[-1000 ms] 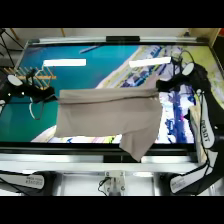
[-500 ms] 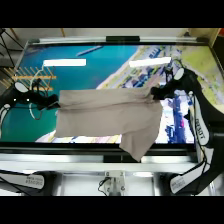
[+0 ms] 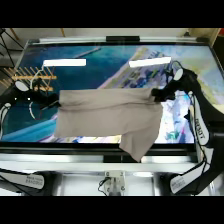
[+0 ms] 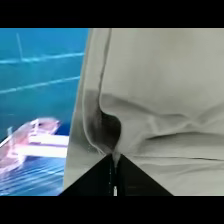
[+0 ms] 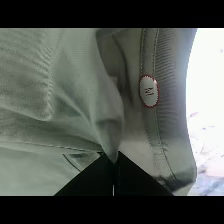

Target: Fold the shirts.

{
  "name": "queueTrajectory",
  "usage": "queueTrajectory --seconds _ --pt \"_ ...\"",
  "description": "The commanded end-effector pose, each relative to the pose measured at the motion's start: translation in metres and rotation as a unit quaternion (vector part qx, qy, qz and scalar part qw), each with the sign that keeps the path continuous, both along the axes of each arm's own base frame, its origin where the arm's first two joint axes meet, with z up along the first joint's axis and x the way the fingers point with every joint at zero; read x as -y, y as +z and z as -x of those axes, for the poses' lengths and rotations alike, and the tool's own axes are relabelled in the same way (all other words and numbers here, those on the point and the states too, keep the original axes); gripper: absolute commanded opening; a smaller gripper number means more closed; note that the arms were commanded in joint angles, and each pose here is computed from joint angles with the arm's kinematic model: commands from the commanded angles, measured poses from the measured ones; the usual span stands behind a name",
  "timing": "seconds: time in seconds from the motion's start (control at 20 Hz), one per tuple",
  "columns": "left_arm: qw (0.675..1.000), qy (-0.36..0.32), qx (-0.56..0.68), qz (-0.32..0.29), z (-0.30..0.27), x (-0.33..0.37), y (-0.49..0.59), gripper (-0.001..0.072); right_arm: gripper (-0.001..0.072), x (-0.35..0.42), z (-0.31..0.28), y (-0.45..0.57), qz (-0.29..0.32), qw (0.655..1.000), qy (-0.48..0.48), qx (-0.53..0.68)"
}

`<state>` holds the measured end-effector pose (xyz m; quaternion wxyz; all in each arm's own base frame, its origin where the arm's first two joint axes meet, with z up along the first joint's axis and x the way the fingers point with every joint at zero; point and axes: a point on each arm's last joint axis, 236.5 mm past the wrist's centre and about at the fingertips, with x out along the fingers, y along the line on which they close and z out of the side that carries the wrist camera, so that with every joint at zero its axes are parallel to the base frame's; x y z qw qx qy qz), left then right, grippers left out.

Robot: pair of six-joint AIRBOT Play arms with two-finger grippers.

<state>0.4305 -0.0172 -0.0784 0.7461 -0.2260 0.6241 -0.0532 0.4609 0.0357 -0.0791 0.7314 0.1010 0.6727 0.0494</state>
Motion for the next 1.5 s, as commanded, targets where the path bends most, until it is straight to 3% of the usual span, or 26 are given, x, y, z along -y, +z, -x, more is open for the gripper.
queueTrajectory --seconds 0.0,0.05,0.1,0.15,0.2,0.35,0.5,0.75,0.95,1.1,1.25,1.35,1.45 --pt "1.0 0.006 -0.016 0.008 0.003 0.007 -0.006 0.0035 0.0137 0.002 0.008 -0.003 0.005 1.0 -0.012 -0.022" --pt "1.0 0.013 -0.02 0.013 0.003 0.007 -0.004 0.0108 0.037 0.001 0.008 -0.001 0.002 1.0 -0.013 -0.019" --pt "0.999 0.01 -0.029 0.019 0.007 0.007 0.001 0.0314 0.0504 -0.002 0.007 0.005 -0.005 1.0 -0.013 -0.014" --pt "0.999 0.001 -0.041 0.025 0.012 0.006 0.009 0.0505 0.0504 0.0 0.007 0.015 -0.005 1.0 -0.012 -0.007" --pt "0.998 -0.013 -0.051 0.031 0.017 0.002 0.02 0.0532 0.0505 0.001 0.008 0.028 -0.001 1.0 -0.004 0.004" --pt "0.997 -0.026 -0.067 0.026 0.041 -0.025 0.058 0.0532 0.0505 0.035 0.033 0.072 0.037 0.999 0.007 0.004" --pt "0.995 -0.021 -0.101 -0.005 0.098 -0.053 0.06 0.0532 0.0505 0.07 0.078 0.093 0.039 0.998 -0.007 -0.045" --pt "0.991 0.03 -0.126 0.037 0.198 -0.034 -0.007 0.0532 0.0505 0.09 0.129 0.092 0.017 0.996 -0.052 -0.068" --pt "0.992 0.064 -0.087 0.068 0.188 -0.018 -0.022 0.0527 0.0505 0.088 0.141 0.089 0.015 0.996 -0.053 -0.074" --pt "0.992 0.086 -0.059 0.069 0.172 -0.016 -0.025 0.0437 0.0505 0.087 0.141 0.089 0.013 0.996 -0.053 -0.073" --pt "0.992 0.093 -0.047 0.075 0.164 -0.011 -0.023 0.0434 0.0505 0.086 0.14 0.089 0.012 0.996 -0.053 -0.072" --pt "0.991 0.093 -0.053 0.081 0.167 -0.004 -0.026 0.0196 0.0505 0.086 0.14 0.089 0.012 0.996 -0.053 -0.072" --pt "0.991 0.083 -0.066 0.086 0.176 0.005 -0.031 0.0075 0.0505 0.082 0.142 0.088 0.004 0.996 -0.052 -0.075"
